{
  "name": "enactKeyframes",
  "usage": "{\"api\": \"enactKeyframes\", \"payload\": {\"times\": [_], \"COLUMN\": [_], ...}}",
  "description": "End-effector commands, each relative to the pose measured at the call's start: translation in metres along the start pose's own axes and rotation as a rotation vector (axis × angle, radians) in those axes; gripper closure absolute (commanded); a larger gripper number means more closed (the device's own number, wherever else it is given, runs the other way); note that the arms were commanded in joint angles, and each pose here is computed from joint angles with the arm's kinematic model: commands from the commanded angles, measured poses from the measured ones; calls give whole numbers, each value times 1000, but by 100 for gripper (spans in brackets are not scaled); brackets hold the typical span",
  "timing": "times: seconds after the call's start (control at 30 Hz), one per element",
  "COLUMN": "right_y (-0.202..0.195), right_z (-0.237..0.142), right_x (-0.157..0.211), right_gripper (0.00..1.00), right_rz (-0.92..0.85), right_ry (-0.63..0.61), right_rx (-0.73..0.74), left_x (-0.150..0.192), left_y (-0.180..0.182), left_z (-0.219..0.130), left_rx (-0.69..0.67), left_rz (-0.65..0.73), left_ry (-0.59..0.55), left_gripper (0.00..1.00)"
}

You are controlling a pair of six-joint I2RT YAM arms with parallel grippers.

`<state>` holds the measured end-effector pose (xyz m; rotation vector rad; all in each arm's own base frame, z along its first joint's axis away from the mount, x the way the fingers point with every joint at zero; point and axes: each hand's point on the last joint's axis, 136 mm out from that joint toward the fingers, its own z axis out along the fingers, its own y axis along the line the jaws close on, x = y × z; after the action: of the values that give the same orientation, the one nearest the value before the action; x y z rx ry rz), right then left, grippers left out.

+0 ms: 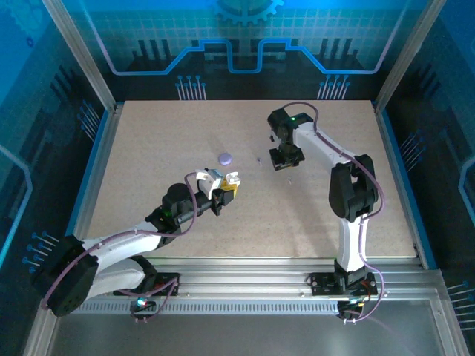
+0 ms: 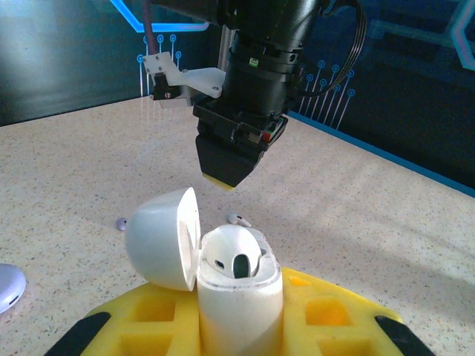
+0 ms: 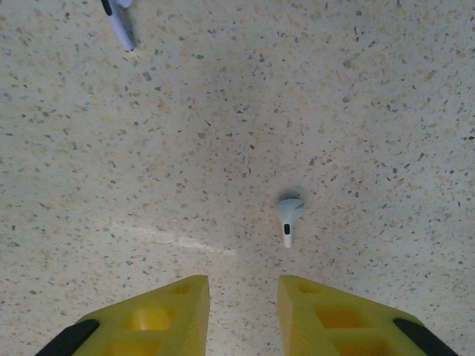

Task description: Insert the wireless bluetooth earbuds into the charging case

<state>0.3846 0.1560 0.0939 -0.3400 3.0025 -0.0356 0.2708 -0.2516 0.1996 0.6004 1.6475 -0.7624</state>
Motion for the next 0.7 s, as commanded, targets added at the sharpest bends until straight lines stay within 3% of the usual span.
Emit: {"api": "enactKeyframes", "payload": {"times": [0.0, 0.67], "right_y": [-13, -24], "right_z": [12, 53], "right_x": [10, 24], "right_gripper": [69, 69], "right_rz": [-14, 9], "right_ry": [76, 208], "right_rx": [32, 20], "left_x": [-14, -10], "left_y": [-3, 0], "left_z": [0, 2], "left_rx": [0, -9], "left_rz": [30, 26], "left_ry": [-35, -22], "left_gripper": [79, 79]}}
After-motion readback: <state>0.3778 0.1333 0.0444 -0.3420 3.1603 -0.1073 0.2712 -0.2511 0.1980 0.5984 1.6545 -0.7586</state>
